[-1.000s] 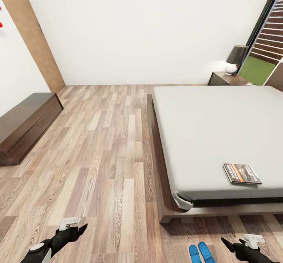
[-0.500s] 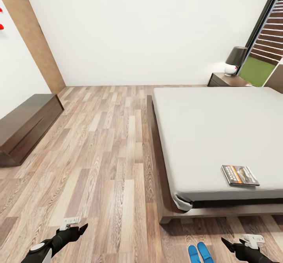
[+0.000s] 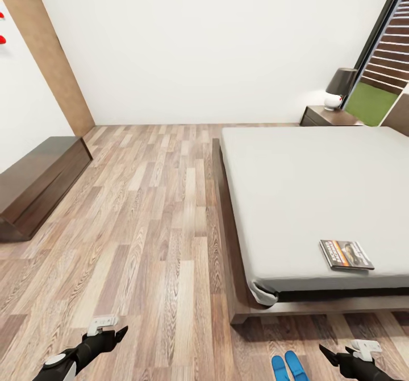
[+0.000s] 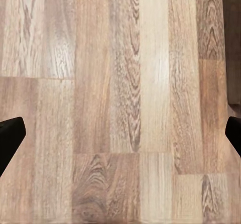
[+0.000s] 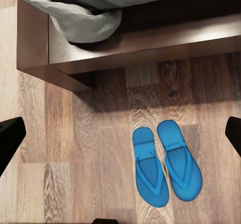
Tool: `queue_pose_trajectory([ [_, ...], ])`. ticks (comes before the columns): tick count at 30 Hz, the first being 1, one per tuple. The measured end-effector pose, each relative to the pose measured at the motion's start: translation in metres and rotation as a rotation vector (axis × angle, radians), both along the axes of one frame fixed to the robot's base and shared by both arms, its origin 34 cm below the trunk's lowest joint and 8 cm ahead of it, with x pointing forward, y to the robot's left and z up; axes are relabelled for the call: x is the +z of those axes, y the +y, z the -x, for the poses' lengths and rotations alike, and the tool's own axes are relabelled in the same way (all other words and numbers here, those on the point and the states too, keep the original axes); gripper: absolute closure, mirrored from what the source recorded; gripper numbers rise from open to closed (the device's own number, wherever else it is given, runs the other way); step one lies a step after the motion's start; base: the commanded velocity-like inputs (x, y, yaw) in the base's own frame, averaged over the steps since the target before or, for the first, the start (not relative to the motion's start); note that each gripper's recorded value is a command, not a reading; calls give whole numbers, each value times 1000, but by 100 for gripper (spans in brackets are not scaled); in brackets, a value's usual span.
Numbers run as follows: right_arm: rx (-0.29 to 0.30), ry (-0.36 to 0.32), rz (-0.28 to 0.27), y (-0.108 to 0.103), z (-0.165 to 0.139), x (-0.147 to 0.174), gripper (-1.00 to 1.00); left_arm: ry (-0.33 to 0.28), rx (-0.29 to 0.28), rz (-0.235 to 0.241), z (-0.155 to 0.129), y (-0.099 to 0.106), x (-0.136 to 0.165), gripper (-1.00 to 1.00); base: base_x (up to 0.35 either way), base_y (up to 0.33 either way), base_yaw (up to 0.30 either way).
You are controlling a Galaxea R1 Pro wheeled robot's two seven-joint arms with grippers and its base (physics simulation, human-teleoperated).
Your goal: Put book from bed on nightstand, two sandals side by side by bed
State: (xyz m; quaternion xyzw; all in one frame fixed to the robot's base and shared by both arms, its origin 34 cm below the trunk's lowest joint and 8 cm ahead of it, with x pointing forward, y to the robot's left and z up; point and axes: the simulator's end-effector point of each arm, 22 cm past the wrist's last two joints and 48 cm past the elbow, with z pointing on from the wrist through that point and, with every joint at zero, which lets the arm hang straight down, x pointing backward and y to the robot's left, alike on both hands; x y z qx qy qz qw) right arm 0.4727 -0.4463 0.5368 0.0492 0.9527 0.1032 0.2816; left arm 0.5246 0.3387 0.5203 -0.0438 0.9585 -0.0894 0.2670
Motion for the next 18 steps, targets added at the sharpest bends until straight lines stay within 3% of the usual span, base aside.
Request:
queue_pose_trajectory([
  [18, 0, -2, 0, 0, -1, 0, -100, 14, 7, 7, 6, -8, -5, -100, 0, 0, 0],
])
